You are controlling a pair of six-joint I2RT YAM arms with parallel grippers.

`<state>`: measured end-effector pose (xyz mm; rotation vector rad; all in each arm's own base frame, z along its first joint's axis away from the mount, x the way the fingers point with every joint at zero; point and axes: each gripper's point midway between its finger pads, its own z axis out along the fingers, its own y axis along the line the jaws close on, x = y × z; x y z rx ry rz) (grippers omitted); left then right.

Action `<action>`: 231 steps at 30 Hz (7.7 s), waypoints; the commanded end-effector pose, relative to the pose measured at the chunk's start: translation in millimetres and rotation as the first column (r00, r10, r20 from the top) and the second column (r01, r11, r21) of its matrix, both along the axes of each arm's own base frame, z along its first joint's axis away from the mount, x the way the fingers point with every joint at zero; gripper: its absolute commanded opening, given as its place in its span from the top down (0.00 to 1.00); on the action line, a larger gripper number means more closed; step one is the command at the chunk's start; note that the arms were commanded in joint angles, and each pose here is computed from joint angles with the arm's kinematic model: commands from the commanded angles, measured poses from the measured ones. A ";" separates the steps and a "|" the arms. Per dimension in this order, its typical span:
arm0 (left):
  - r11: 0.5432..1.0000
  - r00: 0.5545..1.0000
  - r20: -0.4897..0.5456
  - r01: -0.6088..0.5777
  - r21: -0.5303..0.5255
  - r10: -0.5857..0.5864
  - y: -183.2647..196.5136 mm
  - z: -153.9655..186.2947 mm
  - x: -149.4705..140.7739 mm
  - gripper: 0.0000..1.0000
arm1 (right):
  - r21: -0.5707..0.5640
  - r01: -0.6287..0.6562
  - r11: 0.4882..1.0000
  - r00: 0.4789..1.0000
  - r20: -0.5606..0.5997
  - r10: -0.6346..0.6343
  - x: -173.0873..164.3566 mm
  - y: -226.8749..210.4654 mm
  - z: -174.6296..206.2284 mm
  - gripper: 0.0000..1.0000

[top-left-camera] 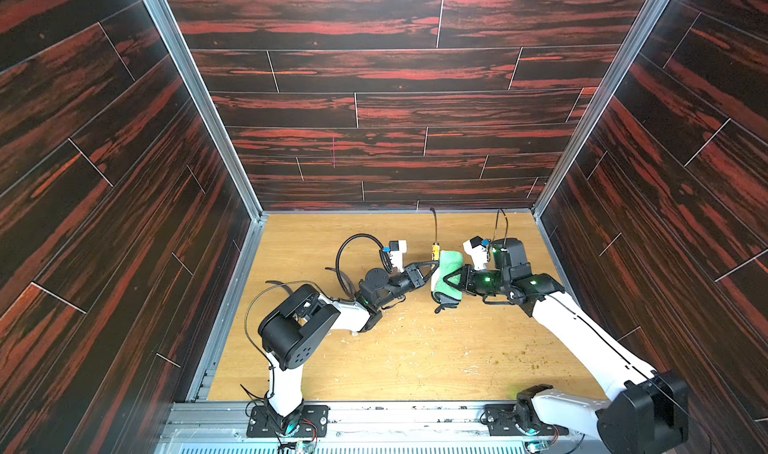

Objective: Wipe small sickles with rags
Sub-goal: Wipe the small sickle, then place the rag at the center of the board, then adjust the small sickle.

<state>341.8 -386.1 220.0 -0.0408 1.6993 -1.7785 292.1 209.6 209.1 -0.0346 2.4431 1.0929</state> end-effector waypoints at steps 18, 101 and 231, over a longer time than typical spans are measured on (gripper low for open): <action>0.997 0.994 0.083 0.074 0.026 -0.076 -20.5 23.7 -32.7 1.00 | 0.171 -0.062 0.983 0.996 0.075 0.050 20.8 7.7 33.1 1.00; 0.939 0.995 0.097 -0.060 0.339 0.029 49.8 1.2 -28.4 1.00 | -0.471 -0.024 0.882 0.929 -0.337 -0.155 -33.7 -68.9 -134.0 0.91; 0.977 0.995 0.031 0.087 0.196 -0.094 37.3 -9.1 -48.4 0.60 | 0.075 -0.088 0.993 0.996 0.037 0.085 15.2 64.7 9.3 0.94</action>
